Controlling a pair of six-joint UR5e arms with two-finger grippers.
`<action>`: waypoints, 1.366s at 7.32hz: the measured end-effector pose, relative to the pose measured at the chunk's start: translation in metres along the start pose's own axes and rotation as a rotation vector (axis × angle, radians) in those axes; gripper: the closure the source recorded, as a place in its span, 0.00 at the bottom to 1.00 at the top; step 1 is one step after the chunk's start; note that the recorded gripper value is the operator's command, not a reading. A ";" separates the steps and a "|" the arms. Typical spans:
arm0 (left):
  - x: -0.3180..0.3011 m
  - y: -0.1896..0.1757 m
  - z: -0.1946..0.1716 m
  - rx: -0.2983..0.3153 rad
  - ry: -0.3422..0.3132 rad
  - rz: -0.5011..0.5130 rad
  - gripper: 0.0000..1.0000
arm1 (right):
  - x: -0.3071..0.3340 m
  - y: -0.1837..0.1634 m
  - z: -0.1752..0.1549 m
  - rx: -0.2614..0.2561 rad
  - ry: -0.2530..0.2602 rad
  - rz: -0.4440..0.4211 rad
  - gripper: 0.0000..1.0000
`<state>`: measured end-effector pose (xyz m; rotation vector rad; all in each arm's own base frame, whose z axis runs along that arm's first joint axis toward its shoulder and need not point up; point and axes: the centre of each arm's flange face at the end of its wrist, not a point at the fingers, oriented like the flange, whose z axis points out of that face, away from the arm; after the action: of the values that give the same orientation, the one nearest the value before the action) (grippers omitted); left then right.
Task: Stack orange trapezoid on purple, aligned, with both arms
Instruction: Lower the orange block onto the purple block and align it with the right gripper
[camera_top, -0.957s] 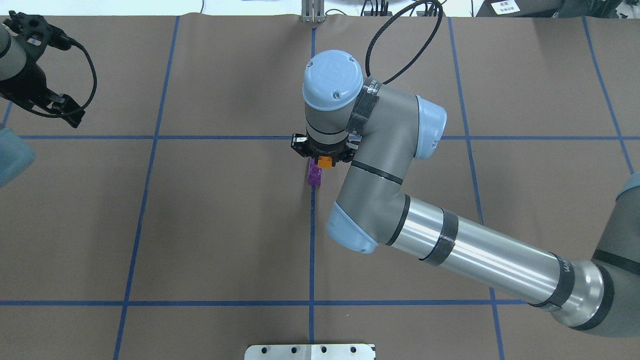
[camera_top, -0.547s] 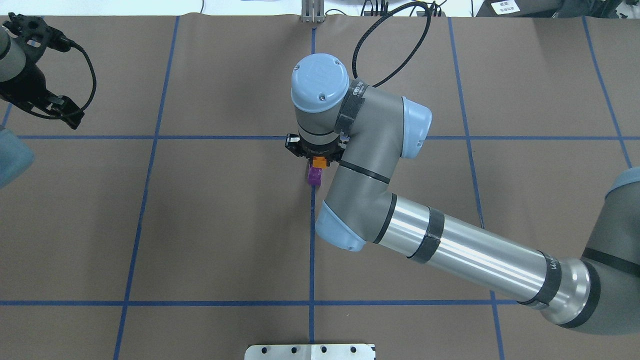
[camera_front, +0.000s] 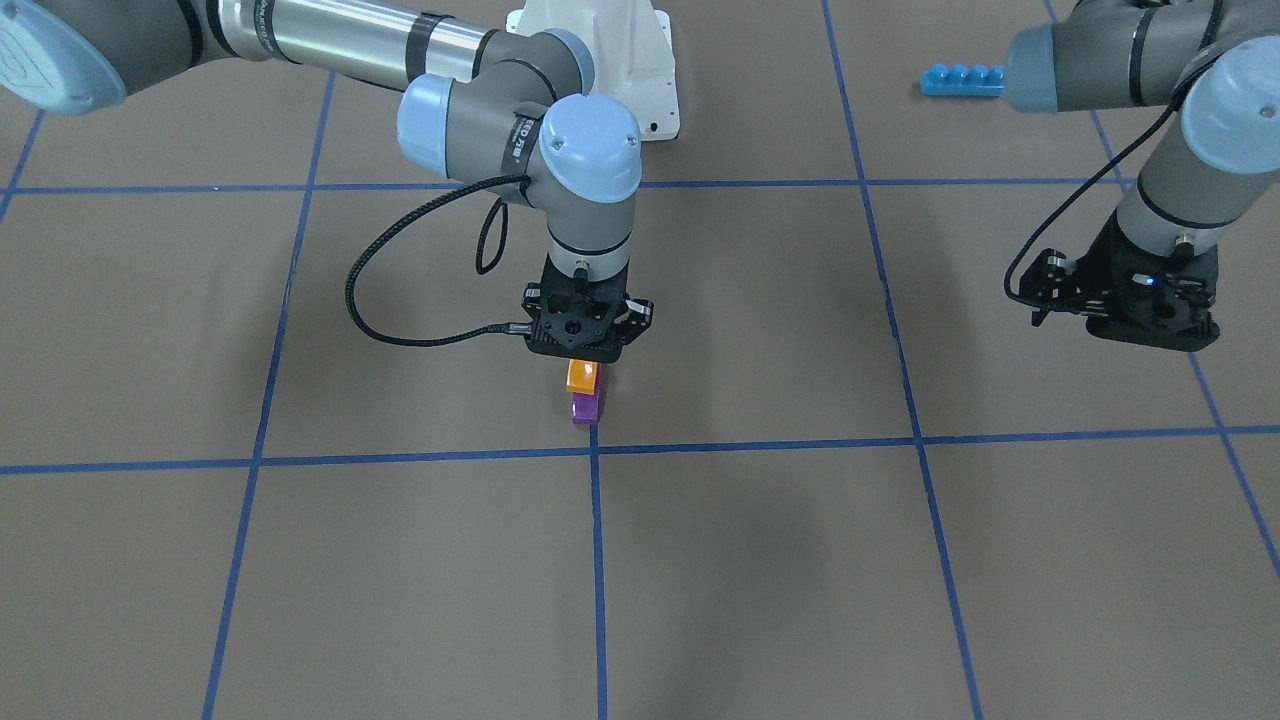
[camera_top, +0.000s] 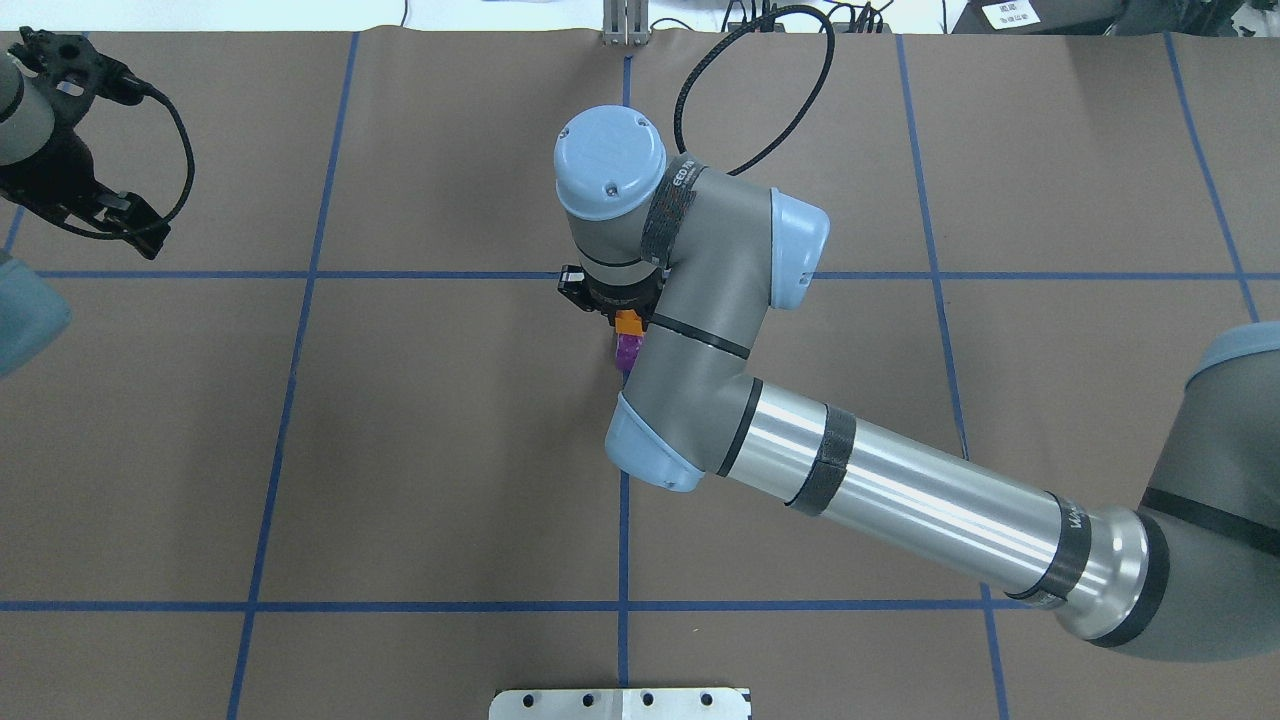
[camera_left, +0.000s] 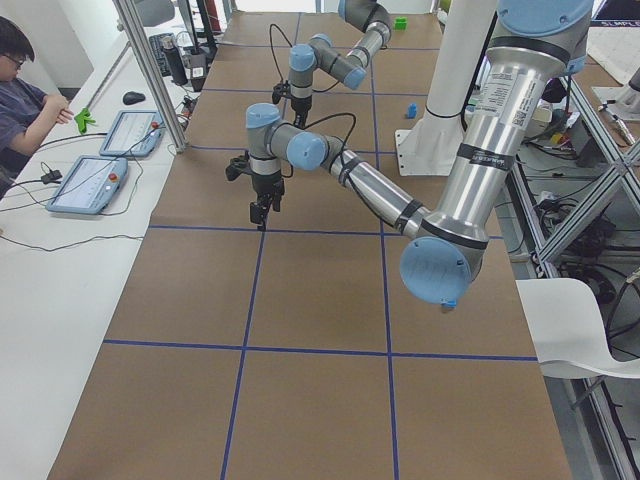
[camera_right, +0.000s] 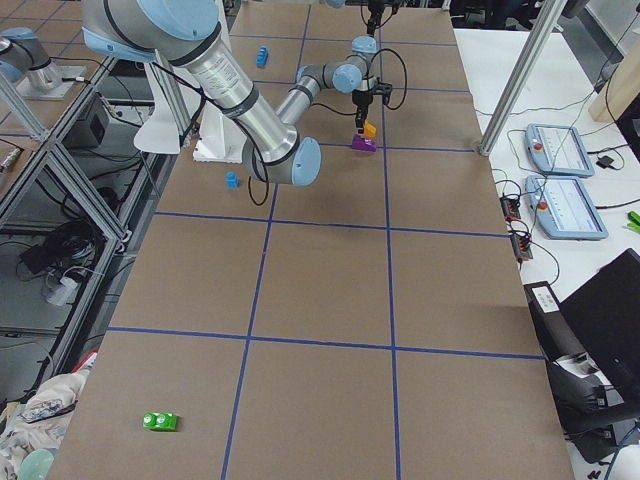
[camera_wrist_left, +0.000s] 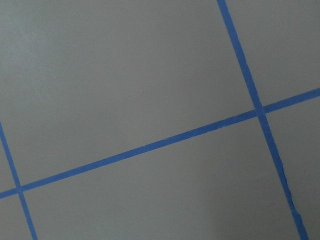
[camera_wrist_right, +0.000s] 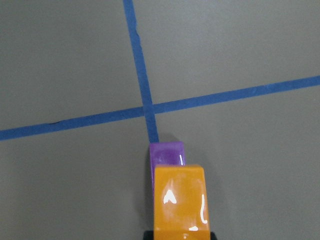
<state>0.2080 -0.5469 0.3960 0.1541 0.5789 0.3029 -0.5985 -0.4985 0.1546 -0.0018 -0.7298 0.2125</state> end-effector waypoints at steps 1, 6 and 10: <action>0.000 0.000 0.000 -0.001 0.000 0.000 0.00 | 0.001 0.002 0.004 -0.004 0.006 -0.002 1.00; -0.001 0.000 0.000 0.000 -0.003 -0.001 0.00 | 0.000 0.007 0.011 -0.012 0.015 -0.007 1.00; 0.000 0.000 0.001 -0.002 -0.003 -0.001 0.00 | -0.002 0.009 0.010 -0.014 0.011 -0.010 1.00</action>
<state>0.2084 -0.5471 0.3974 0.1519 0.5758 0.3025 -0.6087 -0.4908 0.1599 -0.0121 -0.7199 0.1974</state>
